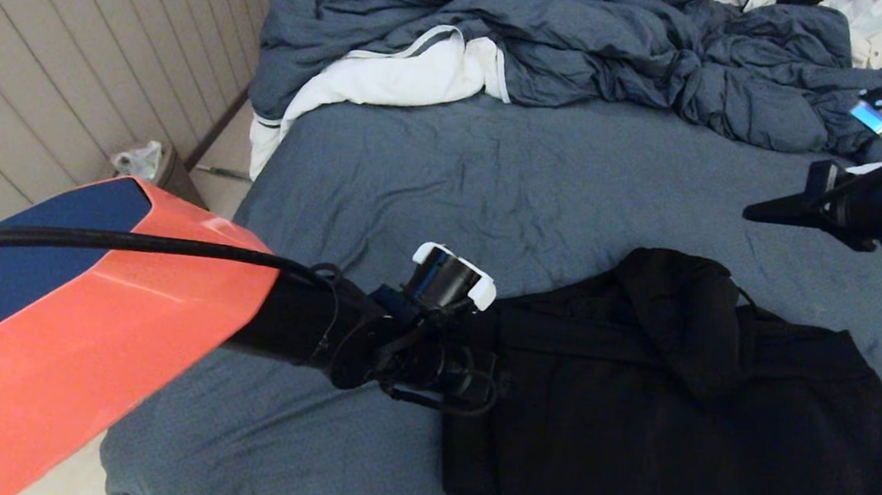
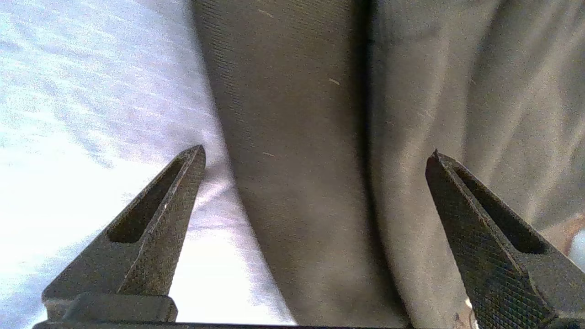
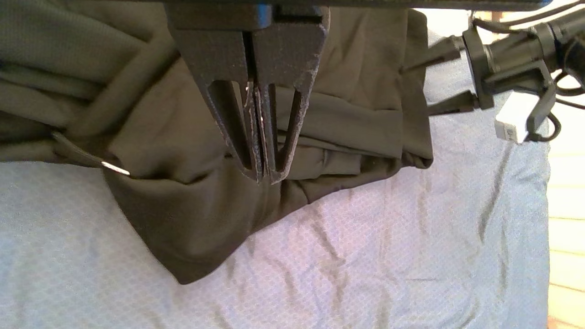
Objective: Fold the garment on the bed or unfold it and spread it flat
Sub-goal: Unfold the black sweatshirt
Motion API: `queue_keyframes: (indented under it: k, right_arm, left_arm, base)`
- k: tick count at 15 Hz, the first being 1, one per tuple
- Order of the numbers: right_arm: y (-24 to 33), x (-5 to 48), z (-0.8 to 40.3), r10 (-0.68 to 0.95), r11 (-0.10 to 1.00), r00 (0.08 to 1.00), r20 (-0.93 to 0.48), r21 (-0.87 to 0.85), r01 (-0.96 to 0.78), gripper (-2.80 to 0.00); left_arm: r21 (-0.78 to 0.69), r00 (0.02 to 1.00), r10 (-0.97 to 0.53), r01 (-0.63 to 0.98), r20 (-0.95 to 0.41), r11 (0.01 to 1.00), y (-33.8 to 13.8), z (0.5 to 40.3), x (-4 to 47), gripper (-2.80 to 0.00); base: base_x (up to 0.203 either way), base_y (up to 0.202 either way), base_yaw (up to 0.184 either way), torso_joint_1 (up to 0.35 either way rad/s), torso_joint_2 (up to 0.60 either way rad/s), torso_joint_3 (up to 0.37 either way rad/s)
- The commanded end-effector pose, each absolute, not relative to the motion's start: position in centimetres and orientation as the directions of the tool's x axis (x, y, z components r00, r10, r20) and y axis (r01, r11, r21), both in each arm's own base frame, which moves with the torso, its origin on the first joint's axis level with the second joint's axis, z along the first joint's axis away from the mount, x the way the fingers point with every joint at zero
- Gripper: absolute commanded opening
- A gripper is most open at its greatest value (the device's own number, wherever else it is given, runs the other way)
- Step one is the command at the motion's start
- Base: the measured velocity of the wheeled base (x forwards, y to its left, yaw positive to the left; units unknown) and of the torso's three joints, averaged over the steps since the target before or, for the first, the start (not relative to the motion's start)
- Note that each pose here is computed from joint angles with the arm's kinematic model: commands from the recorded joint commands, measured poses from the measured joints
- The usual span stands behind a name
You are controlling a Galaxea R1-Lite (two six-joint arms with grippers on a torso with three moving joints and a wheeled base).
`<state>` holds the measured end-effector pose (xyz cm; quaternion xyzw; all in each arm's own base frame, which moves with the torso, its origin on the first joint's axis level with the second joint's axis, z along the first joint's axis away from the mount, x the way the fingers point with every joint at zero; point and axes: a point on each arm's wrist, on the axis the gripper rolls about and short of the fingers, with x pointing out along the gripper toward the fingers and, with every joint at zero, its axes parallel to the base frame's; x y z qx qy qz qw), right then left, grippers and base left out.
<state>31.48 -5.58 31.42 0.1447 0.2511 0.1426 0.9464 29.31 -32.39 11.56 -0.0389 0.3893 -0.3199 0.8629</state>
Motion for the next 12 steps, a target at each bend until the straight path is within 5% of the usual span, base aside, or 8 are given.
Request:
queue_keyframes:
  k: [1,12]
  right_arm:
    - [-5.6,31.5,31.3,0.346,0.916,0.829,-0.439,0.349,-0.198,-2.8]
    - [-5.6,31.8,30.9,0.348,0.915,0.824,-0.446,0.354,-0.195,-2.8]
  left_arm:
    - [-0.323,0.482,-0.593,0.531,-0.645,0.783,-32.8,11.6,29.0,0.0]
    - [-0.332,0.429,-0.627,0.582,-0.65,0.742,-35.4,10.4,27.8,0.0]
  base:
    - [0.0,0.0,0.0,0.0,0.0,0.0]
    - [0.0,0.0,0.0,0.0,0.0,0.0]
